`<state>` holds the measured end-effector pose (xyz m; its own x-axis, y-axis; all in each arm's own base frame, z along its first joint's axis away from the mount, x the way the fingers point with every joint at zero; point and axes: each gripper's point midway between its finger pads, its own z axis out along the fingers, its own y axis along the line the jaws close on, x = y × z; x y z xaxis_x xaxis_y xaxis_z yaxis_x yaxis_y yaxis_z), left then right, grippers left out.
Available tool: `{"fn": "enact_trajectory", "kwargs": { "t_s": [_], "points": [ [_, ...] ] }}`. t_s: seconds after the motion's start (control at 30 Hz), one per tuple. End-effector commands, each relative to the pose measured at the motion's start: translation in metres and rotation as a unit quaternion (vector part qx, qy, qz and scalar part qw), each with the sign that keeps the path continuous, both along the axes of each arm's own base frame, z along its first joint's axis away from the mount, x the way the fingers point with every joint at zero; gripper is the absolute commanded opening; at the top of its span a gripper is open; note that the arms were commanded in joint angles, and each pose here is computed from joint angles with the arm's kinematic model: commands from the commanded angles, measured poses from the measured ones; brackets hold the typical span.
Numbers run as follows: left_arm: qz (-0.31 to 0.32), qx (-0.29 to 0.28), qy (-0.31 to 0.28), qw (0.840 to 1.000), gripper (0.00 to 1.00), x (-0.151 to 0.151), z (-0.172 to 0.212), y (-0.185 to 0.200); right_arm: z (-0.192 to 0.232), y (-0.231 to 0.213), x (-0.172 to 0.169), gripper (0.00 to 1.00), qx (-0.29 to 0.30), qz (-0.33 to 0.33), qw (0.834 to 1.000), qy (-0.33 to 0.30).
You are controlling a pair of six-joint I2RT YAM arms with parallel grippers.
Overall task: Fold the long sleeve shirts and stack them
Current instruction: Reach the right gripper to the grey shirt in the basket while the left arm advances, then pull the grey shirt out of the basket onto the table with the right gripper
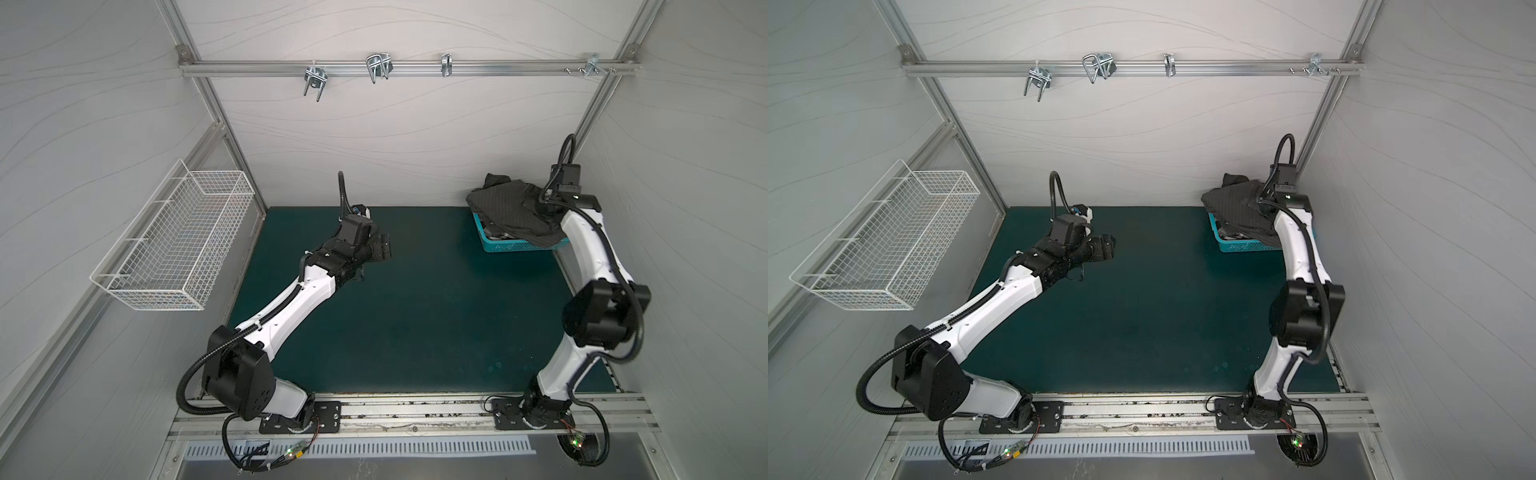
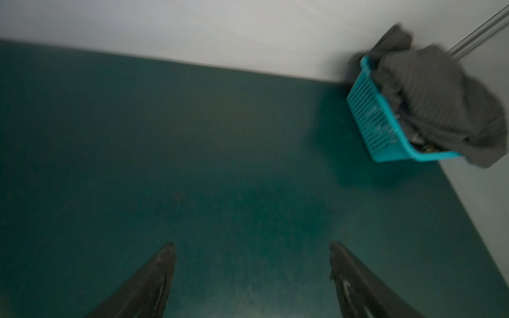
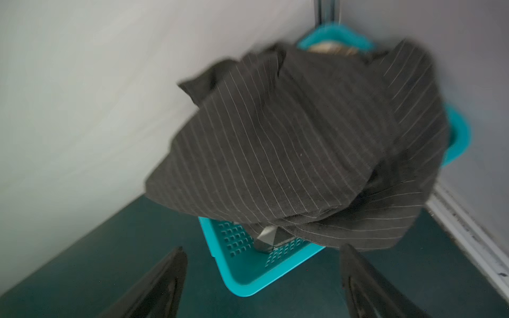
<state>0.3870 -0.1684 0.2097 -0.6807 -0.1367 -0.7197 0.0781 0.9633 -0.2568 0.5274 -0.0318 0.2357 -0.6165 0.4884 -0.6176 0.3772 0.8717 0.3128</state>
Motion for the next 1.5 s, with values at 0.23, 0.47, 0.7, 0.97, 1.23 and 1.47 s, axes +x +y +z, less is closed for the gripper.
{"fn": "enact_trajectory", "kwargs": {
  "t_s": [0.23,0.47,0.7,0.97,1.23,1.47],
  "points": [
    [0.021,0.026,0.033,0.999,0.84,-0.010,-0.032,0.016,-0.093,0.011,0.051,0.64,0.025,0.048,0.994,0.091],
    [0.035,0.027,0.027,0.999,0.76,-0.010,-0.026,0.021,-0.070,0.022,0.059,0.02,0.029,0.070,0.995,0.061],
    [0.080,0.008,0.021,0.997,0.79,-0.017,0.006,0.033,0.029,0.073,0.021,0.00,0.025,0.142,0.990,-0.011],
    [0.142,-0.075,0.048,0.986,0.82,-0.048,0.031,0.059,0.139,0.206,-0.092,0.00,0.019,0.317,0.945,-0.074],
    [0.178,-0.102,0.080,0.975,0.83,-0.094,0.002,0.081,0.078,0.315,-0.203,0.00,0.090,0.437,0.895,0.008],
    [0.198,-0.078,0.138,0.967,0.84,-0.128,-0.046,0.095,-0.040,0.329,-0.284,0.00,0.091,0.472,0.868,0.124]
  ]
}}
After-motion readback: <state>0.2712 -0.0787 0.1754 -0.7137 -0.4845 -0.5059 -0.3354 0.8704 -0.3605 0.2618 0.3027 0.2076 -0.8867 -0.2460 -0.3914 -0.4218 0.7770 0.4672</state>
